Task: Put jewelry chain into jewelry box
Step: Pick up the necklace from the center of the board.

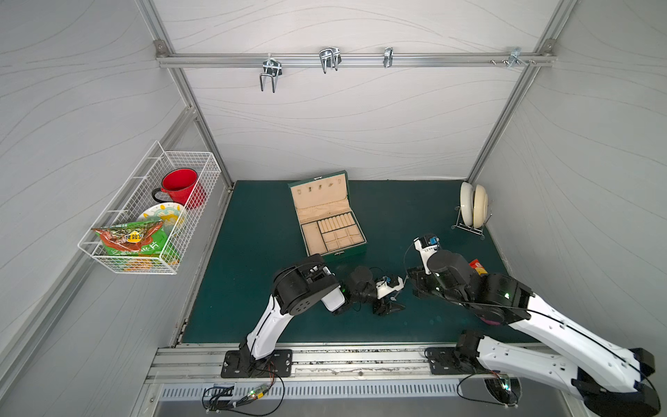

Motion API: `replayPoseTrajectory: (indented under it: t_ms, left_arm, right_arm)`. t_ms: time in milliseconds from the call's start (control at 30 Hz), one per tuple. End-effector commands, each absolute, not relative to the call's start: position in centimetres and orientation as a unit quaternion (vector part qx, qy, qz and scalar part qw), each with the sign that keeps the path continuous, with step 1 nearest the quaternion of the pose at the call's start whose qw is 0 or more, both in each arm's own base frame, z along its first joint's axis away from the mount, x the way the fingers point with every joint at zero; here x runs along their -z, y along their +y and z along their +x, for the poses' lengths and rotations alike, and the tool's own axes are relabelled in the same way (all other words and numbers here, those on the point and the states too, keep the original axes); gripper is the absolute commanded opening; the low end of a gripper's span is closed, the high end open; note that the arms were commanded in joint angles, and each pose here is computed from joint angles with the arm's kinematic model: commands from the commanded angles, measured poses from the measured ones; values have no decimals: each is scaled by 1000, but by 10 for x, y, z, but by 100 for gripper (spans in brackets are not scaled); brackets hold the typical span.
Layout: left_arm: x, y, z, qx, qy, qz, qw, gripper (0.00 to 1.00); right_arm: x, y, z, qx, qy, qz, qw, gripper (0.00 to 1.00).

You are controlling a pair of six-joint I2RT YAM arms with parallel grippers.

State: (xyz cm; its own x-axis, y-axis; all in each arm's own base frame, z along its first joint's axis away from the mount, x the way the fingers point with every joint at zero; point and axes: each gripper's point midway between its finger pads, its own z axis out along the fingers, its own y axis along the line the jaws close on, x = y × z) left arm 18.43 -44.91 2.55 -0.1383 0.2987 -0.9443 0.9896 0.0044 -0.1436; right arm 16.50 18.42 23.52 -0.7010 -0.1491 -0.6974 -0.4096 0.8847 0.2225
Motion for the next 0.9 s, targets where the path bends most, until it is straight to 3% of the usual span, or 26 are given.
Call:
replayPoseTrajectory:
  t_ms: [0,367,633,867]
  left_arm:
    - [-27,-456,182,473,587,537,380,51]
    - [-25,-456,181,478,594,528,373,12]
    - [-53,-423,178,499,639,462,359,3]
    - [-93,-351,181,481,760,352,257,0]
  right_arm:
    - [-252,188,168,-203,893,-149,372,0]
    - [-257,177,170,-191,891,-139,387,0]
    - [-242,154,179,-154,903,-104,388,0]
    - [-197,161,201,-246,905,-51,343,0]
